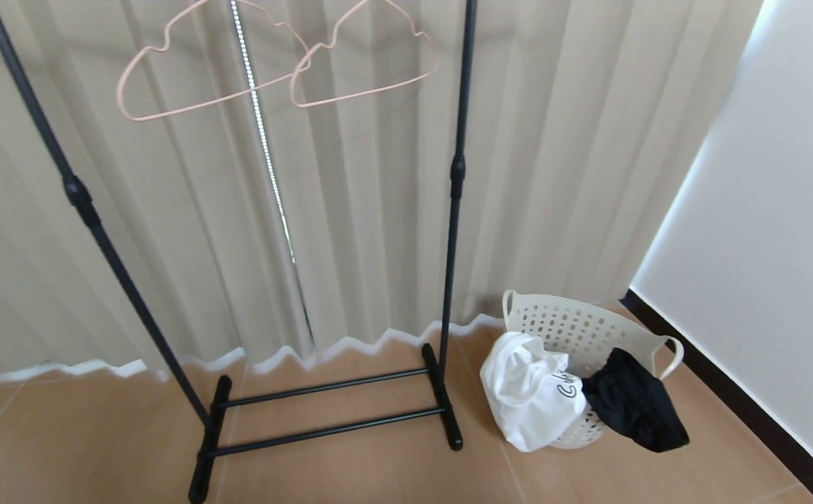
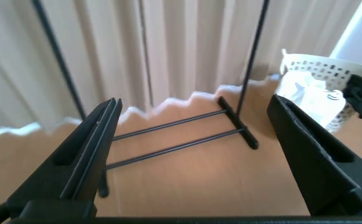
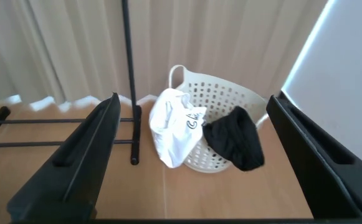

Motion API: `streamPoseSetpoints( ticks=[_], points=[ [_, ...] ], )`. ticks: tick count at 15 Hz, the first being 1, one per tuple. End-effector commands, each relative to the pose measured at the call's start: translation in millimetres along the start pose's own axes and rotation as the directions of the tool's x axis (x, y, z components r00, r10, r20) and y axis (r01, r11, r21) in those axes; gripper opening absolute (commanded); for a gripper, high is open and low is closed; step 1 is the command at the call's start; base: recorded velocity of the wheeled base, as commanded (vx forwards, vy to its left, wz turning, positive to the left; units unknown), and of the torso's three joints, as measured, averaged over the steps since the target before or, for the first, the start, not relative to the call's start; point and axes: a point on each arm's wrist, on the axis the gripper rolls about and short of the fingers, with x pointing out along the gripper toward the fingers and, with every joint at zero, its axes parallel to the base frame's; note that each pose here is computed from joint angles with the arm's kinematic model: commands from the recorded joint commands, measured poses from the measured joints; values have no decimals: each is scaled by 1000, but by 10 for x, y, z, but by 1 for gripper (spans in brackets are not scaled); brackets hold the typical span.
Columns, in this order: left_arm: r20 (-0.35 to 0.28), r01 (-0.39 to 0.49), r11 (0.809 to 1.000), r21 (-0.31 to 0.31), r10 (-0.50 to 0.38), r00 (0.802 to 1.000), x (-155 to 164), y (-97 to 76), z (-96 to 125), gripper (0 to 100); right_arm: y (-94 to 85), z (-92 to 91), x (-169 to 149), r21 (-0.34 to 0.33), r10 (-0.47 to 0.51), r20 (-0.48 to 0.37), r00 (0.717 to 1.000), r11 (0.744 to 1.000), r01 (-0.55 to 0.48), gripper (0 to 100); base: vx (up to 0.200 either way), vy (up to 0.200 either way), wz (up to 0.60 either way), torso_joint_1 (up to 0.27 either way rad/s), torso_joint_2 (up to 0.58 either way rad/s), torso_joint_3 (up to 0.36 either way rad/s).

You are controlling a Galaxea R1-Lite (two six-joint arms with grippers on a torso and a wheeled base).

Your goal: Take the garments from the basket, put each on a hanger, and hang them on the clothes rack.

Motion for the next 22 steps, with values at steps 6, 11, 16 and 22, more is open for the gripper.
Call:
streamPoseSetpoints(
  ticks=[6,11,16,22],
  points=[
    [1,-5,1000,-3,5,1000,0,0,0,100,0,2,1,2,-1,1,1000,1000,1,100,100,0,-100,-1,3,3],
    [1,-3,1000,-5,3,1000,0,1,0,100,0,2,1,2,-1,1,1000,1000,1,100,200,0,0,3,5,4],
    [1,-3,1000,-5,3,1000,0,1,0,100,0,2,1,2,-1,1,1000,1000,1,100,200,0,0,1,0,2],
    [1,-3,1000,-2,3,1000,0,1,0,100,0,2,1,2,-1,1,1000,1000,1,100,0,0,0,-1,26,23]
  ],
)
